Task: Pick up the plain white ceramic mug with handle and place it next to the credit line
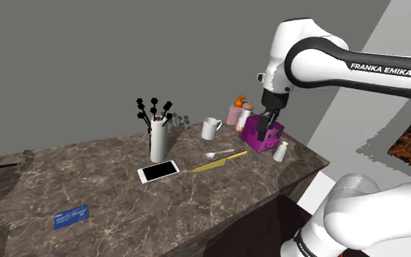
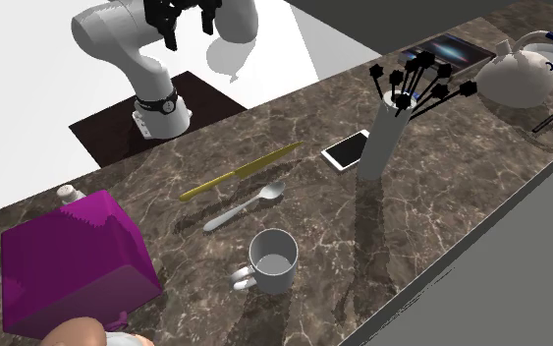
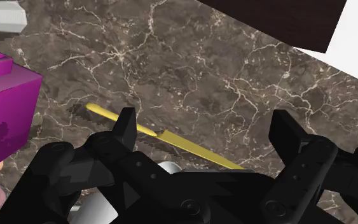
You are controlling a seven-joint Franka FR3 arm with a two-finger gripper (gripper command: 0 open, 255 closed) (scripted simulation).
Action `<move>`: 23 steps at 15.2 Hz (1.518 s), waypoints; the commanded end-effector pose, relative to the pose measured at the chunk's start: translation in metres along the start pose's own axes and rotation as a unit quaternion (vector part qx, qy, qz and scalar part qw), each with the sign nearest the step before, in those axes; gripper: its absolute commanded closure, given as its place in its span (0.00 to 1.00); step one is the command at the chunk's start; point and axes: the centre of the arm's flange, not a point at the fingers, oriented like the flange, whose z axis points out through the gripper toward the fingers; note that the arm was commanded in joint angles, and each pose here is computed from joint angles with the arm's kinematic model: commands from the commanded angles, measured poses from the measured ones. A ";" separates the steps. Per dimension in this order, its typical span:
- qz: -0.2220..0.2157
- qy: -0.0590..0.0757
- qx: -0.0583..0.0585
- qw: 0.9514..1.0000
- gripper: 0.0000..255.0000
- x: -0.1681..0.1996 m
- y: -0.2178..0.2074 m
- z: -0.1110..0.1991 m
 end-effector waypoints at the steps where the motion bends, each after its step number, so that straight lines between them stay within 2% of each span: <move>1: 0.000 0.000 0.000 1.000 0.00 0.000 0.000 0.000; 23: 0.050 -0.030 0.025 0.998 0.00 0.260 0.114 0.099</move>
